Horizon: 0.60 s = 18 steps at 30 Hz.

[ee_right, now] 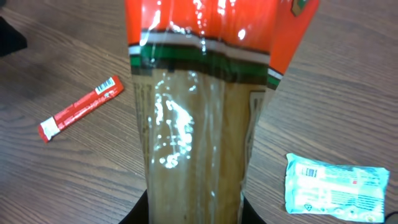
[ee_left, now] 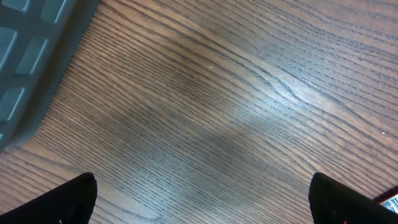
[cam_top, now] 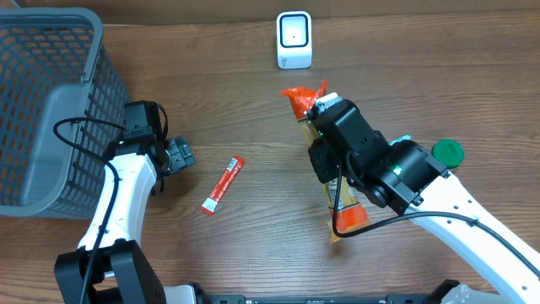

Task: Scan the item barcode
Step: 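Lift the spaghetti pack upright with the right gripper, then carry the spaghetti pack up to the white scanner window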

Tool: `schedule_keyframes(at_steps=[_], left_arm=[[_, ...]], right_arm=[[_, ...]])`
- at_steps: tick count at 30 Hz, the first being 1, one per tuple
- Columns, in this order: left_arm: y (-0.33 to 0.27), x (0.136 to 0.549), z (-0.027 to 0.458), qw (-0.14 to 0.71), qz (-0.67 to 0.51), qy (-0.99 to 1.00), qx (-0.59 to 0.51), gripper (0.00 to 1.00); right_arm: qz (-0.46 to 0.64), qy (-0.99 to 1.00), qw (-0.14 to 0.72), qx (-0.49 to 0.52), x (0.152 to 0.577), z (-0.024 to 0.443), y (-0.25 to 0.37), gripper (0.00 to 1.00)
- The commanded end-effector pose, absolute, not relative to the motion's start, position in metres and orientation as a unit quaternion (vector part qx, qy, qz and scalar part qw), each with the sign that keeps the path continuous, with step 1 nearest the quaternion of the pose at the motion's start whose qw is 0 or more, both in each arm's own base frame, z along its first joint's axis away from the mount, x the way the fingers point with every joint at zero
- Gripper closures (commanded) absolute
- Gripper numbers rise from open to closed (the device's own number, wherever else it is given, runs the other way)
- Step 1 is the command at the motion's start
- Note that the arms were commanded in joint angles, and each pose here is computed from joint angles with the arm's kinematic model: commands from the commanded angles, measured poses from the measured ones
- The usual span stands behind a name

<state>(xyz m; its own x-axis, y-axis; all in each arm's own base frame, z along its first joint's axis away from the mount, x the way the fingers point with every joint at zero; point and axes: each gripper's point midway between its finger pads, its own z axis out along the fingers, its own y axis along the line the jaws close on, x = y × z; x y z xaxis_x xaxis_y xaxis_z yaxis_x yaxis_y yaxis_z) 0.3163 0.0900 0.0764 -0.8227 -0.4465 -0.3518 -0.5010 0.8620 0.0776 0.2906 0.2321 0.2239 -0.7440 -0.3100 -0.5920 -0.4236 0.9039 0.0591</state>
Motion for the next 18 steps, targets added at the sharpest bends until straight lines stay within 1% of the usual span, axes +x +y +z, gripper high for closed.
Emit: schedule_keyframes(at_steps=[1,4,8,12,18], left_arm=[[0.089,0.323,0.084,0.175,0.08,0.951,-0.244,0.0],[0.089,0.323,0.084,0.175,0.08,0.951,-0.244,0.0],[0.089,0.323,0.084,0.175,0.08,0.951,-0.244,0.0],[0.089,0.323,0.084,0.175,0.08,0.951,-0.244,0.01],[0.089,0.323,0.084,0.175,0.08,0.951,-0.244,0.0]], right_arm=[[0.117,0.904,0.38,-0.156,0.32,0.303,0.228,0.97],[0.099,0.904,0.379,-0.172,0.341,0.333,0.229,0.97],[0.059,0.91,0.359,-0.199,0.374,0.351,0.235,0.97],[0.0,0.888,0.396,-0.233,0.423,0.352,0.25,0.97],[-0.106,0.843,0.456,-0.264,0.499,0.328,0.268,0.97]])
